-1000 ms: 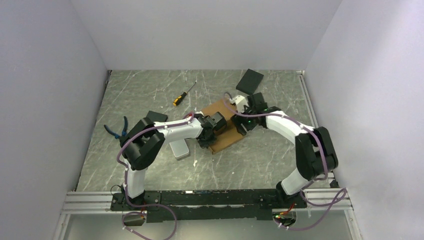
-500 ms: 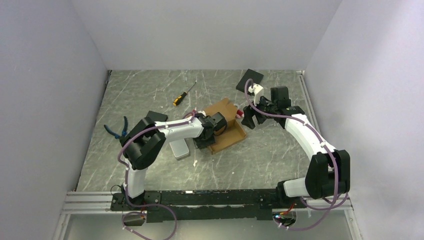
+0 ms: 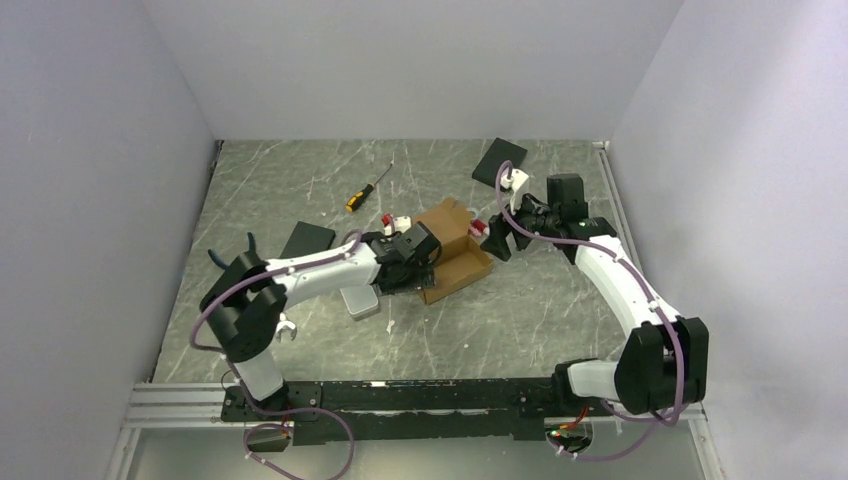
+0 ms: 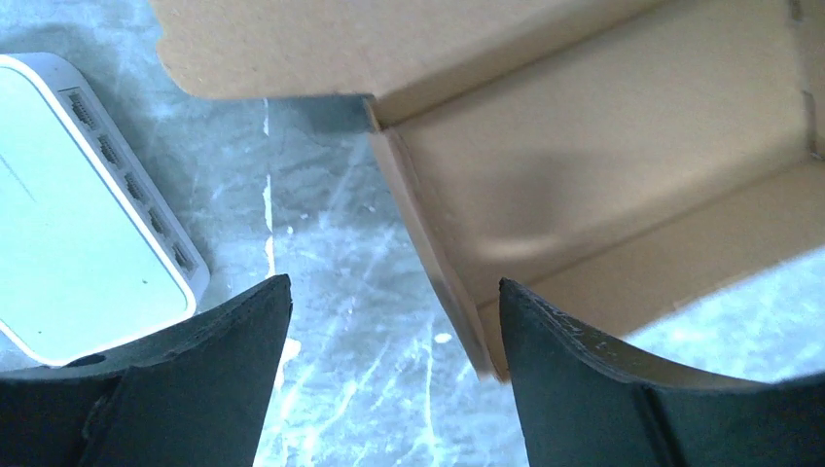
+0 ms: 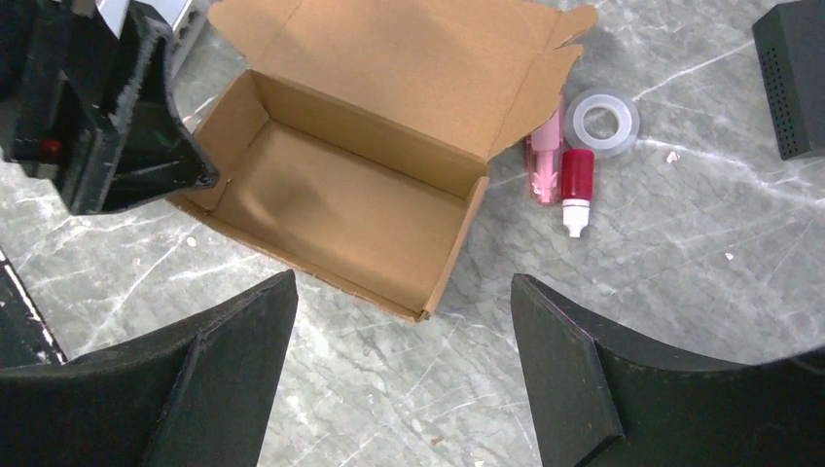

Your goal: Fold the paper box

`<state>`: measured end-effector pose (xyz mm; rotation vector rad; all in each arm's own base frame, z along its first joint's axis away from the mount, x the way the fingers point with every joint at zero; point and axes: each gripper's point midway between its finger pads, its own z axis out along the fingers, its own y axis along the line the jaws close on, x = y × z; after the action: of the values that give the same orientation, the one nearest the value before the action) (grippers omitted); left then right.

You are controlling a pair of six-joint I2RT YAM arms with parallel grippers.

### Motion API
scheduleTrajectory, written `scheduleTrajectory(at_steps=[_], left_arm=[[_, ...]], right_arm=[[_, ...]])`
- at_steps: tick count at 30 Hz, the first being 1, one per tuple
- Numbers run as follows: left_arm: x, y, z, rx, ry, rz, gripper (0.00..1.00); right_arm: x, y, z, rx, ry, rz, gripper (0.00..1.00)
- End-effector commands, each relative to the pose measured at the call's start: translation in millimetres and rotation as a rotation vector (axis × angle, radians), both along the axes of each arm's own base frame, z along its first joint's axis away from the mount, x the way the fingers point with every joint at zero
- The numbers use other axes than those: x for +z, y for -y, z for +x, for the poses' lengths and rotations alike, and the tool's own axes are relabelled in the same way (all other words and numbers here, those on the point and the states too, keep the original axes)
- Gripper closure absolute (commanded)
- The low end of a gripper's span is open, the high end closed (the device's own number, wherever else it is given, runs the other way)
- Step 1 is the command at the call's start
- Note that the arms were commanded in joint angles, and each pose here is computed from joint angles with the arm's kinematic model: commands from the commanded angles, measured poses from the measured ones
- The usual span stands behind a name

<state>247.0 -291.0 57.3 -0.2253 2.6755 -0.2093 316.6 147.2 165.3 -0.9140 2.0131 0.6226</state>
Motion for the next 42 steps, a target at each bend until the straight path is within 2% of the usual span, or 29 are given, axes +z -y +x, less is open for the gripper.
scheduleTrajectory(at_steps=[1, 7, 9, 10, 15, 19, 25, 33, 37, 42], left_arm=[[35.3, 17.0, -0.2, -0.108, 0.086, -0.13, 0.17], [51.2, 0.5, 3.0, -0.112, 0.141, -0.152, 0.14], [56.0, -7.7, 7.7, -0.096, 0.156, -0.203, 0.14], [68.0, -6.7, 13.3, -0.094, 0.194, -0.269, 0.14], [74.8, -29.2, 28.3, -0.081, 0.302, -0.458, 0.12], [68.8, -51.6, 38.4, 0.003, 0.276, -0.543, 0.02], [70.7, -56.7, 60.3, 0.052, 0.308, -0.72, 0.01], [62.3, -59.9, 68.2, 0.075, 0.288, -0.705, 0.01], [51.1, -64.3, 64.5, 0.09, 0.262, -0.674, 0.05], [54.1, -75.8, 61.1, 0.073, 0.278, -0.591, 0.08]], right_arm=[[17.7, -5.8, -8.5, 0.06, 0.063, 0.038, 0.16], [24.4, -22.0, -26.6, 0.167, 0.1, 0.135, 0.12], [19.5, -29.4, -33.7, 0.209, 0.09, 0.18, 0.12], [16.2, -32.4, -36.3, 0.222, 0.08, 0.195, 0.12], [3.6, -43.3, -37.6, 0.232, 0.044, 0.185, 0.2], [-6.6, -46.6, -33.8, 0.208, 0.008, 0.164, 0.33], [-13.7, -50.9, -33.5, 0.208, -0.015, 0.142, 0.36], [-6.8, -40.5, -24.2, 0.172, 0.003, 0.087, 0.34], [-0.8, -20.2, -5.6, 0.043, 0.015, 0.089, 0.34], [-7.9, 17.9, 25.5, -0.207, 0.014, 0.043, 0.35]])
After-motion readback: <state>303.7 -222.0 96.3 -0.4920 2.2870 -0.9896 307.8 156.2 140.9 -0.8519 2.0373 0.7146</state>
